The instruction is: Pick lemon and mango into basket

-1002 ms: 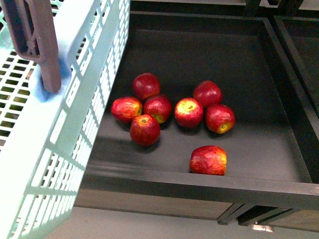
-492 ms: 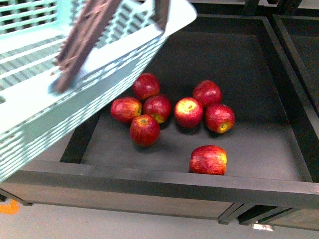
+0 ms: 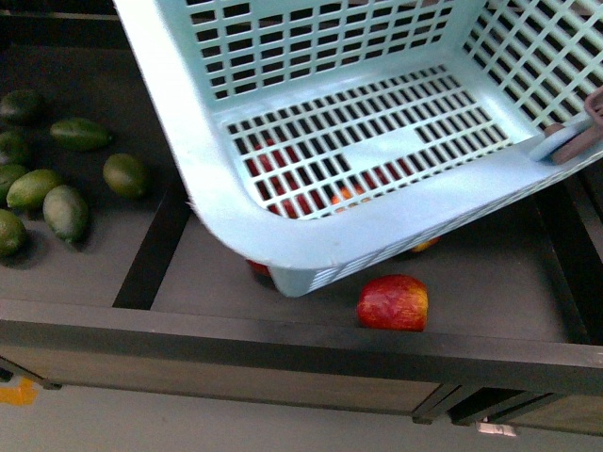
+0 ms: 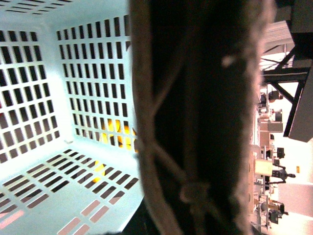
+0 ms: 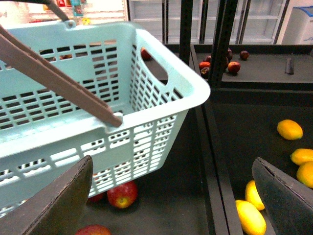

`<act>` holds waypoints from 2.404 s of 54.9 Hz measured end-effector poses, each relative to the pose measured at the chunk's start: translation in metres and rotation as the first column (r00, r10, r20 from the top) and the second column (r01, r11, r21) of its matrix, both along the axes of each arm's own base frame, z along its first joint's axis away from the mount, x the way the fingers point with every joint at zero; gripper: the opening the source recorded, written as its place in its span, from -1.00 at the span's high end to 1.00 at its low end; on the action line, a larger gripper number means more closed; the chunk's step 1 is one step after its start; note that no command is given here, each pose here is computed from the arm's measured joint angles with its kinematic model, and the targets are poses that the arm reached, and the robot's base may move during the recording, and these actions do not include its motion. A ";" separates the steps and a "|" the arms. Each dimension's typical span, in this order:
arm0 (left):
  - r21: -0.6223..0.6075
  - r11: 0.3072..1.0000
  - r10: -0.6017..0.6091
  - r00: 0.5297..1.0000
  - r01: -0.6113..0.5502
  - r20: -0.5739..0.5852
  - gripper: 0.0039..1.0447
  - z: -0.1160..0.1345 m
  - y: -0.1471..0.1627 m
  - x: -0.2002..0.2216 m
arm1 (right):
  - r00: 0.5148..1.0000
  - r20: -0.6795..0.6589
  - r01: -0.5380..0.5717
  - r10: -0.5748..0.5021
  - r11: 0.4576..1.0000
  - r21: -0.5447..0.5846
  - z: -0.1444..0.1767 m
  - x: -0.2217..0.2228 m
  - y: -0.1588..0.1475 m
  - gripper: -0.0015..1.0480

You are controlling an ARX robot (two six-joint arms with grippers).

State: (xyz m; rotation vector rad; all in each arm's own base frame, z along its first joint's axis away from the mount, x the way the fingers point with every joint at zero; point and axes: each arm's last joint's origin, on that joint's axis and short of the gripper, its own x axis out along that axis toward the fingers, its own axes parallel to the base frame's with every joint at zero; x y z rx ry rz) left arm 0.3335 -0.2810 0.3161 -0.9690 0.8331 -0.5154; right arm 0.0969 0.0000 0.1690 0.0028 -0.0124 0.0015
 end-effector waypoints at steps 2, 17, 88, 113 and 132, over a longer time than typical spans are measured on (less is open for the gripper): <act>0.001 1.000 -0.007 1.000 0.007 0.010 0.93 0.001 -0.001 -0.001 | 1.000 0.000 0.000 0.000 1.000 0.000 0.000 0.000 0.000 -0.83; 0.005 1.000 -0.016 1.000 0.016 0.017 0.93 0.001 -0.002 -0.002 | 1.000 0.000 0.000 0.000 1.000 0.000 0.000 0.000 0.000 -0.83; 0.007 1.000 -0.014 1.000 0.014 0.021 0.93 0.001 -0.002 -0.001 | 0.702 -0.615 0.188 -0.359 0.926 -0.326 -0.124 0.240 -0.250 -0.83; 0.008 1.000 -0.013 1.000 0.013 0.022 0.93 0.001 -0.002 -0.001 | 0.608 -0.766 -0.378 -0.210 0.772 -0.512 -0.150 0.271 -0.279 -0.83; 0.007 1.000 -0.015 1.000 0.015 0.021 0.93 0.001 -0.002 -0.001 | 0.569 -0.803 -0.480 -0.178 0.720 -0.501 -0.180 0.293 -0.273 -0.83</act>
